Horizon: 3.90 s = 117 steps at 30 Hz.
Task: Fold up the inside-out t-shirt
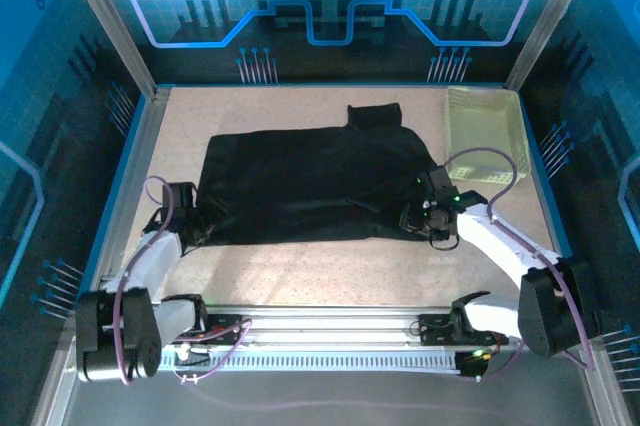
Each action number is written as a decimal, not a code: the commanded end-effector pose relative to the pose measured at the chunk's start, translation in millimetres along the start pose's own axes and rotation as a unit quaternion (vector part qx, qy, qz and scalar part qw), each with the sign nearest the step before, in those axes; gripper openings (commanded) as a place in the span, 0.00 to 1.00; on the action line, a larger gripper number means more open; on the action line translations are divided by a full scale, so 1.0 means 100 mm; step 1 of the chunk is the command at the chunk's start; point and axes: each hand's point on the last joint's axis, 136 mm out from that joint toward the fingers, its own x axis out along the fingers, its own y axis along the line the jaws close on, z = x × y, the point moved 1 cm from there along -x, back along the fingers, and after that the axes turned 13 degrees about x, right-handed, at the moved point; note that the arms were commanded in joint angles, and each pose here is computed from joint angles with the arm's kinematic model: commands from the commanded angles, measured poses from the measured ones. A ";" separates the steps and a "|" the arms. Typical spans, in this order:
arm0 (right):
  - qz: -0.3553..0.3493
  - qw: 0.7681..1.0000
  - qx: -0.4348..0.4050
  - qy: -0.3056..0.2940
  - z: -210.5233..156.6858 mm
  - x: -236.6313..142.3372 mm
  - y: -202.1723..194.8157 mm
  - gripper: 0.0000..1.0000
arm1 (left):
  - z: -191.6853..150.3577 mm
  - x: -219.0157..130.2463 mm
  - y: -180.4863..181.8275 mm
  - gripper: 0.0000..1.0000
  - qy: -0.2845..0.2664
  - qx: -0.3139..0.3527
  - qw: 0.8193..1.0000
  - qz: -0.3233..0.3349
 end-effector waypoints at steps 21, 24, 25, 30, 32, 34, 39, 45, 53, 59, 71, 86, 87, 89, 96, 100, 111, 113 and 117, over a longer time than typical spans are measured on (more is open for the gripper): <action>-0.027 0.995 0.051 -0.087 0.59 -0.39 -0.31 0.57 | 0.39 -0.24 -0.15 0.68 -0.029 0.001 0.999 -0.034; 0.023 0.994 -0.008 -0.102 0.66 -0.52 0.11 0.58 | 0.52 -0.39 -0.48 0.69 -0.060 0.051 0.996 -0.050; 0.033 0.995 -0.025 -0.091 0.65 -0.47 0.25 0.58 | 0.53 -0.37 -0.62 0.69 -0.056 0.060 0.994 -0.068; 0.063 0.995 -0.058 -0.049 0.72 -0.21 0.88 0.58 | 0.41 -0.02 -0.94 0.66 0.007 0.064 0.992 -0.104; 0.067 0.996 -0.061 -0.025 0.68 -0.04 1.02 0.58 | 0.33 0.16 -0.93 0.66 0.030 0.061 0.993 -0.101; 0.057 0.996 -0.062 -0.006 0.63 0.12 1.07 0.57 | 0.25 0.29 -0.88 0.66 0.049 0.057 0.993 -0.094; 0.011 0.999 -0.045 0.024 0.49 0.44 0.86 0.58 | 0.04 0.50 -0.68 0.66 0.086 0.054 0.992 -0.074; -0.039 0.998 0.022 0.039 0.35 0.57 0.27 0.57 | -0.30 0.53 -0.37 0.66 0.117 0.024 0.992 -0.044; -0.069 0.995 0.075 0.016 0.10 0.23 -0.23 0.57 | -0.63 0.12 -0.04 0.69 0.100 0.001 0.995 -0.014; -0.017 0.998 0.048 -0.021 0.23 -0.09 -0.05 0.58 | -0.24 -0.28 -0.22 0.75 0.007 0.030 0.999 -0.020; 0.101 0.984 -0.100 -0.104 1.42 -0.39 1.58 0.60 | 1.42 0.10 -0.97 0.77 -0.052 0.055 0.997 0.028; 0.091 0.976 -0.153 -0.125 2.32 0.18 2.30 0.60 | 1.92 1.31 -0.53 0.68 0.039 0.043 0.987 0.151; 0.093 0.976 -0.153 -0.124 2.36 0.21 2.32 0.60 | 1.92 1.35 -0.52 0.67 0.042 0.045 0.986 0.152; 0.091 0.976 -0.154 -0.121 2.43 0.31 2.34 0.60 | 1.90 1.41 -0.49 0.65 0.048 0.048 0.985 0.157; 0.058 0.981 -0.148 -0.114 2.70 0.78 2.34 0.60 | 1.85 1.48 -0.49 0.50 0.060 0.047 0.986 0.149; 0.036 0.985 -0.126 -0.115 2.86 1.01 2.22 0.61 | 1.82 1.47 -0.50 0.44 0.063 0.043 0.987 0.141; 0.050 0.987 -0.104 -0.110 3.03 1.37 2.11 0.59 | 1.73 1.51 -0.50 0.27 0.072 0.034 0.989 0.128; 0.055 0.988 -0.098 -0.104 3.04 1.43 2.11 0.57 | 1.71 1.52 -0.50 0.24 0.074 0.031 0.989 0.124; 0.065 0.991 -0.081 -0.084 2.98 1.59 2.09 0.52 | 1.68 1.53 -0.49 0.20 0.076 0.023 0.990 0.118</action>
